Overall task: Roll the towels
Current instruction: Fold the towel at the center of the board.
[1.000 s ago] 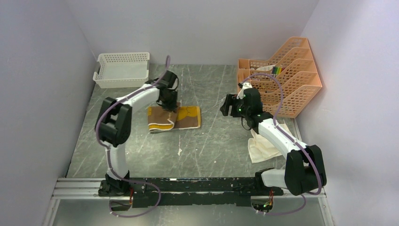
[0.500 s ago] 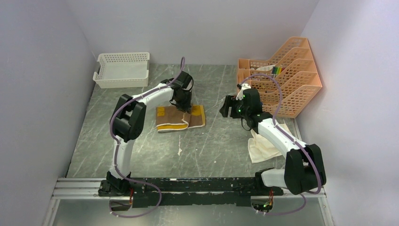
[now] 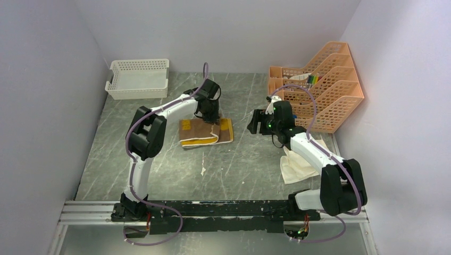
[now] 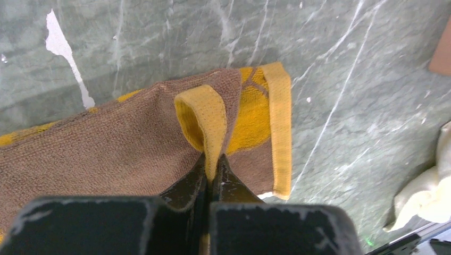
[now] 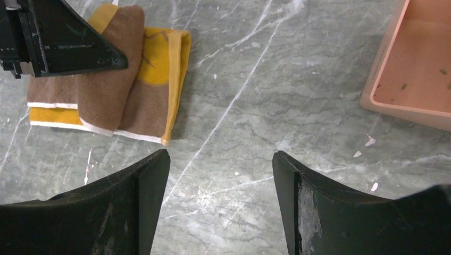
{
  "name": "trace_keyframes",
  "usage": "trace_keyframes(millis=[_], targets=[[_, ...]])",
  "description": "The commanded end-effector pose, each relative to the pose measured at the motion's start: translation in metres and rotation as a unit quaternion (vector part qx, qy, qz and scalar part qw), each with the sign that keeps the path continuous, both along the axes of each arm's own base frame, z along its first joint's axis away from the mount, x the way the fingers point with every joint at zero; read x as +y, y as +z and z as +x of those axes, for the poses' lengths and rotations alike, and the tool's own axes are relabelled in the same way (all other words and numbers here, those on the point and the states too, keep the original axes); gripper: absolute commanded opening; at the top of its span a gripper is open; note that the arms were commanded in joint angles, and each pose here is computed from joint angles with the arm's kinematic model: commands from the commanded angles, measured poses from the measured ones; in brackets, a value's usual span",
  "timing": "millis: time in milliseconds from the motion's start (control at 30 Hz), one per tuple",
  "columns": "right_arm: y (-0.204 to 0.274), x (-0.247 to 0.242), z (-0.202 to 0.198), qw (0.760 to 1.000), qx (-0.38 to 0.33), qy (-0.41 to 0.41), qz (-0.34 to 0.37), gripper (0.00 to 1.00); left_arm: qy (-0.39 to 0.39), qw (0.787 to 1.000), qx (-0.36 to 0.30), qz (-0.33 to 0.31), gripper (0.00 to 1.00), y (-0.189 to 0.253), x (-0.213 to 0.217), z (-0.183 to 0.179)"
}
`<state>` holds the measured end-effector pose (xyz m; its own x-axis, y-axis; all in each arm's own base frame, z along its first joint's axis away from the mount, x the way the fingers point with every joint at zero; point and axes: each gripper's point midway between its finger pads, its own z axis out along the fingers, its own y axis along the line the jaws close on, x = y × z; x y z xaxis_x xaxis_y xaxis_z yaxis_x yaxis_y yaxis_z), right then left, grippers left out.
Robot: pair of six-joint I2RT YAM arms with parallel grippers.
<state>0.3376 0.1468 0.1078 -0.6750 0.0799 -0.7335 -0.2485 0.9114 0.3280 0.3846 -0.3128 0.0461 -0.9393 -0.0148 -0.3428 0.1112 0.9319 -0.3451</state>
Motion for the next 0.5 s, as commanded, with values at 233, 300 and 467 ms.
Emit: trace_keyframes(millis=[233, 300, 467], targets=[[-0.007, 0.002, -0.005, 1.0, 0.005, 0.01, -0.002, 0.71, 0.027, 0.993, -0.033, -0.113, 0.4, 0.033, -0.038, 0.01], [-0.008, 0.002, -0.005, 1.0, 0.006, 0.01, -0.003, 0.71, 0.02, 0.992, -0.034, -0.122, 0.91, 0.037, -0.042, 0.007], [-0.008, 0.002, -0.005, 1.0, 0.003, 0.01, -0.002, 0.71, 0.014, 0.985, -0.057, -0.163, 0.99, 0.07, -0.046, -0.002]])
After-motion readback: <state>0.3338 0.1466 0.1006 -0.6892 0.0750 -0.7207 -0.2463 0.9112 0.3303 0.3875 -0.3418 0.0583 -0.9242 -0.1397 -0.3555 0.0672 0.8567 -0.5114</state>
